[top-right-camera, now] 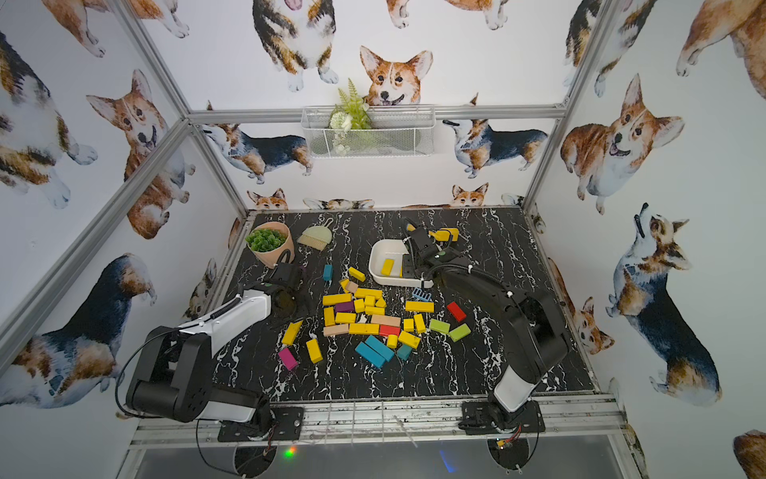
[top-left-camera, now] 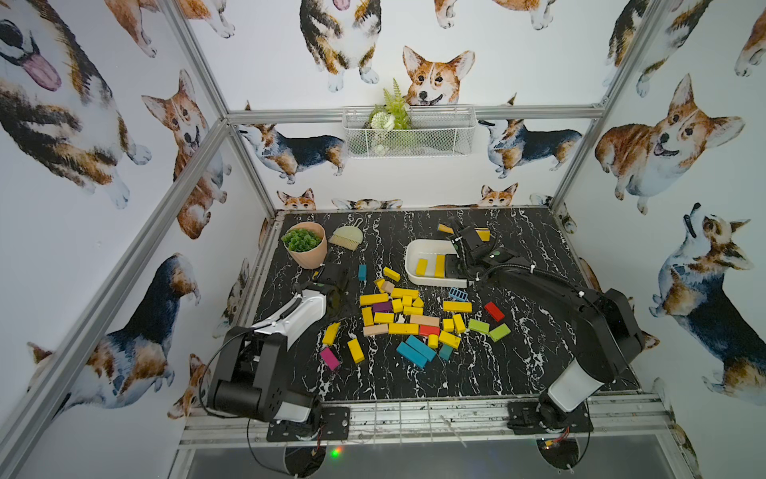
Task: Pick out the yellow building blocks
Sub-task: Place the building block in the storage box, then pick up the building block from the center of the board.
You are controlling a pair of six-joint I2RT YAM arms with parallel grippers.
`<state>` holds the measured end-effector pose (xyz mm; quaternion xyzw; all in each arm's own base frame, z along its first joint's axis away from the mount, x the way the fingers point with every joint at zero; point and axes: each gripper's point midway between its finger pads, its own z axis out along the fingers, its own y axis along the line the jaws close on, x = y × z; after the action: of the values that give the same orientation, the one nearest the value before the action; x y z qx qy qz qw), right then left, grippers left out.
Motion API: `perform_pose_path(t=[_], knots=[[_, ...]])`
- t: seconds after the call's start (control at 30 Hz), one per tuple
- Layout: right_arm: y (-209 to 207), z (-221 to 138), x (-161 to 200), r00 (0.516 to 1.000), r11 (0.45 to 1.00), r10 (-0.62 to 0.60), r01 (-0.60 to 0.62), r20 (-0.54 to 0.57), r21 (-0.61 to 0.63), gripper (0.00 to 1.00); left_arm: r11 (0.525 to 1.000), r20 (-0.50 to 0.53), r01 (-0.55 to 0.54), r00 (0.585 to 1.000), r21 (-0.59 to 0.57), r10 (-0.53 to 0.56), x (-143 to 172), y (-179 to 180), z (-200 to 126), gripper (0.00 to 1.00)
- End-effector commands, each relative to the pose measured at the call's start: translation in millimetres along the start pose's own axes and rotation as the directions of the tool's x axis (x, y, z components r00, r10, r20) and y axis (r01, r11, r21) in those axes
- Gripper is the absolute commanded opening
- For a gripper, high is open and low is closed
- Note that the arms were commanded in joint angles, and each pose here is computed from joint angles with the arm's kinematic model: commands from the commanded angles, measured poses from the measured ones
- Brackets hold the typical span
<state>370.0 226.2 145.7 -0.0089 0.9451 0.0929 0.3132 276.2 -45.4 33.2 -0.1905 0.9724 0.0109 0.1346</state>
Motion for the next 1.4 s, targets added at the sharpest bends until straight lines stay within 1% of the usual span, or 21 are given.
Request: perform_pose_path(t=[0.0,0.1,0.17,0.27,0.3,0.7,0.77,0.87,1.07,1.23,1.37], knots=[[-2,-9,0,1.000,1.000,-0.022,0.022,-0.001,-0.001,0.59,0.999,-0.064,-0.030,0.997,0.021,0.032,13,-3,10,0.96],[-1,-16,1,1.000,0.999,-0.023,0.023,0.002,-0.023,0.59,0.999,-0.065,-0.038,0.997,-0.015,0.037,16,4,14,0.94],[-2,-21,3,1.000,0.999,-0.017,0.017,0.010,-0.029,0.60,0.999,-0.058,-0.034,0.998,-0.017,0.033,15,5,15,0.90],[-5,-24,3,1.000,0.999,-0.007,0.008,0.021,-0.031,0.60,1.000,-0.077,-0.025,0.997,-0.016,0.024,19,5,16,0.84],[-5,-25,4,1.000,0.999,-0.005,0.006,0.021,-0.033,0.60,1.000,-0.078,-0.021,0.997,-0.021,0.019,20,6,16,0.83],[-10,-30,8,1.000,1.000,-0.004,0.005,0.030,-0.031,0.60,0.997,-0.067,0.022,0.997,-0.075,-0.027,26,20,17,0.53],[-11,-30,8,0.999,1.000,-0.006,0.007,0.032,-0.028,0.60,0.997,-0.067,0.020,0.997,-0.075,-0.025,24,18,19,0.49],[-12,-32,8,0.999,1.000,-0.004,0.005,0.037,-0.023,0.60,0.997,-0.069,0.015,0.997,-0.076,-0.020,20,15,23,0.45],[-16,-34,6,0.999,1.000,-0.012,0.012,0.041,-0.002,0.60,0.998,-0.079,0.016,0.997,-0.057,-0.020,14,7,29,0.31],[-17,-32,9,0.999,1.000,-0.011,0.011,0.034,0.003,0.60,0.998,-0.027,0.014,1.000,-0.056,-0.016,3,9,17,0.19],[-17,-34,7,0.999,1.000,-0.022,0.022,0.032,0.008,0.60,1.000,0.059,0.010,0.998,-0.027,-0.009,-17,6,-16,0.13]])
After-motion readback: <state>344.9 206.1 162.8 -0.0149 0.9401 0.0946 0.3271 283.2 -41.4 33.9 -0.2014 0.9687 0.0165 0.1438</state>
